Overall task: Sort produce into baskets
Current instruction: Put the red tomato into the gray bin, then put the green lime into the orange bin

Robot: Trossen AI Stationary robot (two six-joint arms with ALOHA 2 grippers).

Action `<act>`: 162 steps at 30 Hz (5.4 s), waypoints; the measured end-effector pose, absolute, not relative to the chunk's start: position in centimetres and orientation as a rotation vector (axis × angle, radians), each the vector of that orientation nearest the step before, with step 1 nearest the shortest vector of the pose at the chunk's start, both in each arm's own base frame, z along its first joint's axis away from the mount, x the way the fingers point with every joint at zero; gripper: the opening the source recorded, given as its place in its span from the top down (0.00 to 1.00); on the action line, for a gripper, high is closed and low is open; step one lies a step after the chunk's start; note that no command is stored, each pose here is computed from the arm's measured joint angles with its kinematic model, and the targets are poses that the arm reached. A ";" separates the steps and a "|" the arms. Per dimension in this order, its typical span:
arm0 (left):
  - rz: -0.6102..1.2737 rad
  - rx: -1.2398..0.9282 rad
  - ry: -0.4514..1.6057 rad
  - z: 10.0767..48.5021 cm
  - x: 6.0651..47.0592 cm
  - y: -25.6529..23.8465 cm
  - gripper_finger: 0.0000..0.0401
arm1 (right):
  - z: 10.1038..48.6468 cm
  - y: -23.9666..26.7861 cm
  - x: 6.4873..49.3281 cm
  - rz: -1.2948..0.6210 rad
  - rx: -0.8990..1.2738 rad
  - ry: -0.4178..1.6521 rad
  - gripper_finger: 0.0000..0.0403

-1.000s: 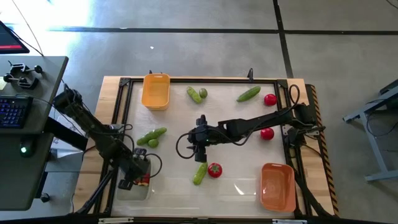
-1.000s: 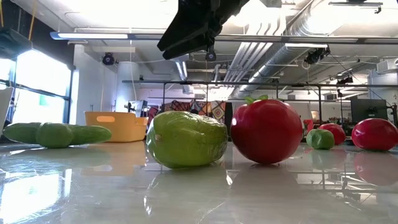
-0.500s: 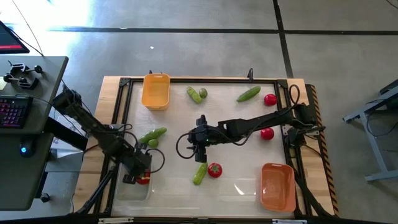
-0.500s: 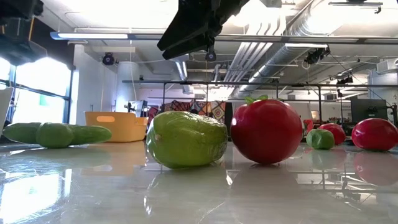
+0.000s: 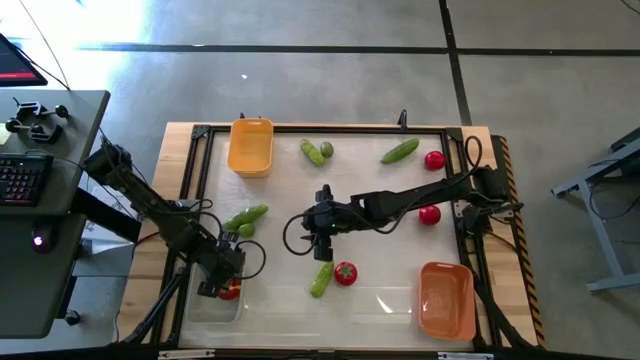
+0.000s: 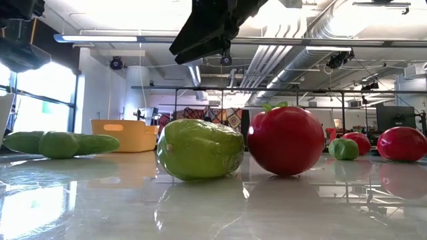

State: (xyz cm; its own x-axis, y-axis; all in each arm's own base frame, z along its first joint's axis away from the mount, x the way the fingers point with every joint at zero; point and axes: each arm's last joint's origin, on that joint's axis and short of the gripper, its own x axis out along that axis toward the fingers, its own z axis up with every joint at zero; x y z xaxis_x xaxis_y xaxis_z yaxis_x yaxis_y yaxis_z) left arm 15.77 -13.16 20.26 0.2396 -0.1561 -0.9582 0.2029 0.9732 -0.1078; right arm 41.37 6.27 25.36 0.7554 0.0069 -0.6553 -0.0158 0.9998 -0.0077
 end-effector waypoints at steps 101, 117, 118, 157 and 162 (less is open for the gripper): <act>-0.417 -0.153 1.400 18.5 12.3 -16.0 1.00 | 21.7 7.4 40.6 -0.040 -0.004 0.623 1.00; -0.500 -0.142 1.329 18.9 12.2 -16.7 1.00 | 21.8 8.3 39.8 -0.017 -0.052 0.674 1.00; -0.509 -0.152 1.316 18.9 12.2 -16.7 1.00 | 22.0 8.3 39.8 -0.021 -0.056 0.666 1.00; -0.427 0.179 0.309 22.4 18.2 -8.9 1.00 | 22.8 5.0 33.6 -0.403 -0.037 0.787 1.00; -0.419 0.215 0.262 22.5 19.4 -7.4 1.00 | 23.0 4.9 33.3 -0.439 -0.050 0.791 1.00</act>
